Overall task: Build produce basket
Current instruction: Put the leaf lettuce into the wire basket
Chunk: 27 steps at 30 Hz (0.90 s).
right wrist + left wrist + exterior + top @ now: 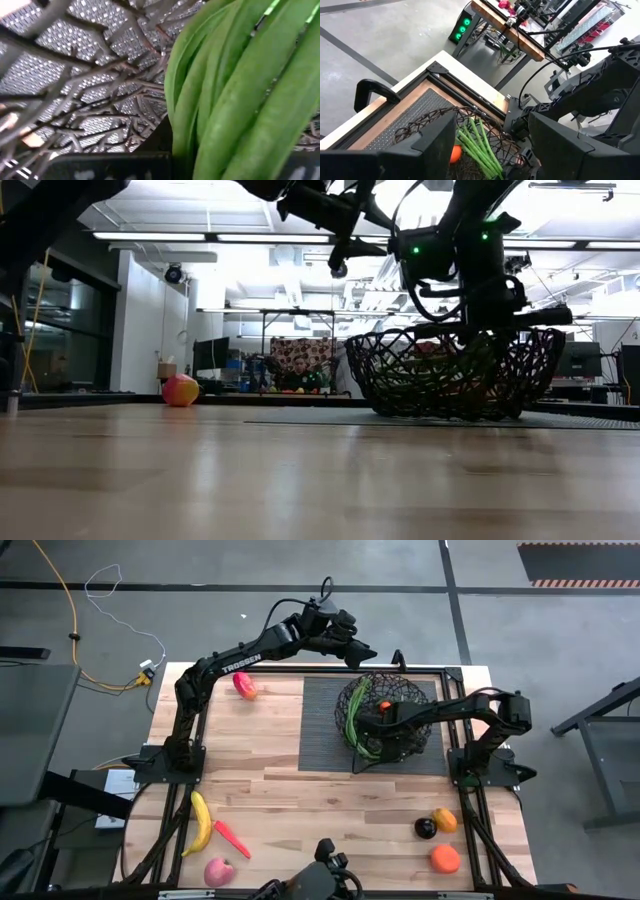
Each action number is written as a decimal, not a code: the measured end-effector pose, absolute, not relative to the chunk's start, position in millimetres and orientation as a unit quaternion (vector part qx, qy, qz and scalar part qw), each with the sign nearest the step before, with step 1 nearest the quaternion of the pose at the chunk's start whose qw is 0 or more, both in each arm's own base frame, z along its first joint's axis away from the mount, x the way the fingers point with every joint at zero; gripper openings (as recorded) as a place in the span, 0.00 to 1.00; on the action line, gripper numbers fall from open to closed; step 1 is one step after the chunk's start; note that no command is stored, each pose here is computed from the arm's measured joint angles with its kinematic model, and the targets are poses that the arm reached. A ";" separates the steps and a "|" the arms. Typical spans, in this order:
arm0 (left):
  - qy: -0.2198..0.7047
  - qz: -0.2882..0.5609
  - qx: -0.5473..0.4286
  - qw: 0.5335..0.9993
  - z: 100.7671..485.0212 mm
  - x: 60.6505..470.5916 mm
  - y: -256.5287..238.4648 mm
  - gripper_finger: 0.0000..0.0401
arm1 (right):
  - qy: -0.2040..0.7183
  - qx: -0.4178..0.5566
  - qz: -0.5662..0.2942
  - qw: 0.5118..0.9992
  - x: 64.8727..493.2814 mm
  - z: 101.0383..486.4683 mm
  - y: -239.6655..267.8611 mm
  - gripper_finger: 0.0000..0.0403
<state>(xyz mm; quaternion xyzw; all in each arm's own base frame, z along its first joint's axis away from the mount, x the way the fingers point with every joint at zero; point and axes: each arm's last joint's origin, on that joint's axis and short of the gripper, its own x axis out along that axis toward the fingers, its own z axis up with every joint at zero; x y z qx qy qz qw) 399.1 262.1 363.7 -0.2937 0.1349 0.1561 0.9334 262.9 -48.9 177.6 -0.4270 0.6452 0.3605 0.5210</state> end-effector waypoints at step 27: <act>0.132 0.167 -0.296 0.931 363.7 399.0 262.7 0.59 | 0.674 -0.342 0.298 0.583 262.7 177.2 -47.1 0.19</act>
